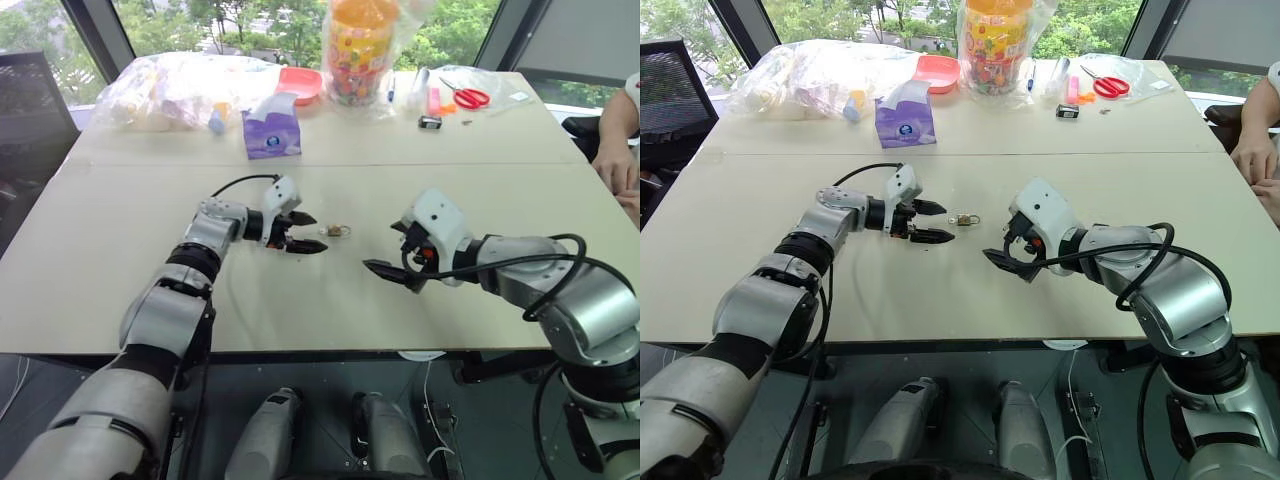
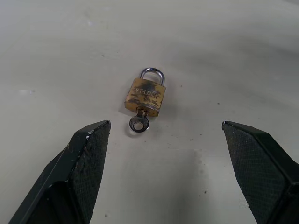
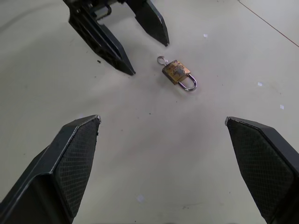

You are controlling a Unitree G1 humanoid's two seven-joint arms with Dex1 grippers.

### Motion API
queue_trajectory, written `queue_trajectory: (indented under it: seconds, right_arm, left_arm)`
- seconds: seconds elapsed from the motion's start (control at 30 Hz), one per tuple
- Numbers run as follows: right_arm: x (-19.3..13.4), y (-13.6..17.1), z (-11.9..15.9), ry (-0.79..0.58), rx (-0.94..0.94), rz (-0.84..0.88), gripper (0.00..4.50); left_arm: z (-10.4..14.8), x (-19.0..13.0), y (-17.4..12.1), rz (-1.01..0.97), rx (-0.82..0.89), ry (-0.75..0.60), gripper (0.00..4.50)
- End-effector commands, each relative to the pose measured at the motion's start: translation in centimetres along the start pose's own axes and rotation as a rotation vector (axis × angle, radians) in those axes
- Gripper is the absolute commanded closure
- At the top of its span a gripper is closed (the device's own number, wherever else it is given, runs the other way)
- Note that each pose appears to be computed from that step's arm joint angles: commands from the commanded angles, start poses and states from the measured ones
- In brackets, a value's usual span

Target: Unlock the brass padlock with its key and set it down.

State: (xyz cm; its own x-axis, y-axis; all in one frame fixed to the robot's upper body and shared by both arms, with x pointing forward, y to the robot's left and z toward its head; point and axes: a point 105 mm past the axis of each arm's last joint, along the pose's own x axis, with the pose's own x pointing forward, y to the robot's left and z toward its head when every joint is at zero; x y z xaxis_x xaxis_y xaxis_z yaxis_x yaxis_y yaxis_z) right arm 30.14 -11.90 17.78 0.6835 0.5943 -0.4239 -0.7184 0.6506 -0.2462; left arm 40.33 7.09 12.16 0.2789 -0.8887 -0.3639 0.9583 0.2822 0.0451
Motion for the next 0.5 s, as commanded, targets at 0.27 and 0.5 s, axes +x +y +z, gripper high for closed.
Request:
queue_trajectory:
  seconds: [0.27,0.5]
  right_arm:
    - [6.1,-2.0,0.2,-0.068,0.003,0.047,0.0]
    - [11.7,-3.6,2.2,-0.044,-0.111,0.127,0.0]
  left_arm:
    - [2.8,-8.9,-0.1,-0.045,0.103,0.01,0.54]
    - [3.0,-13.4,-3.3,0.036,0.088,0.031,0.54]
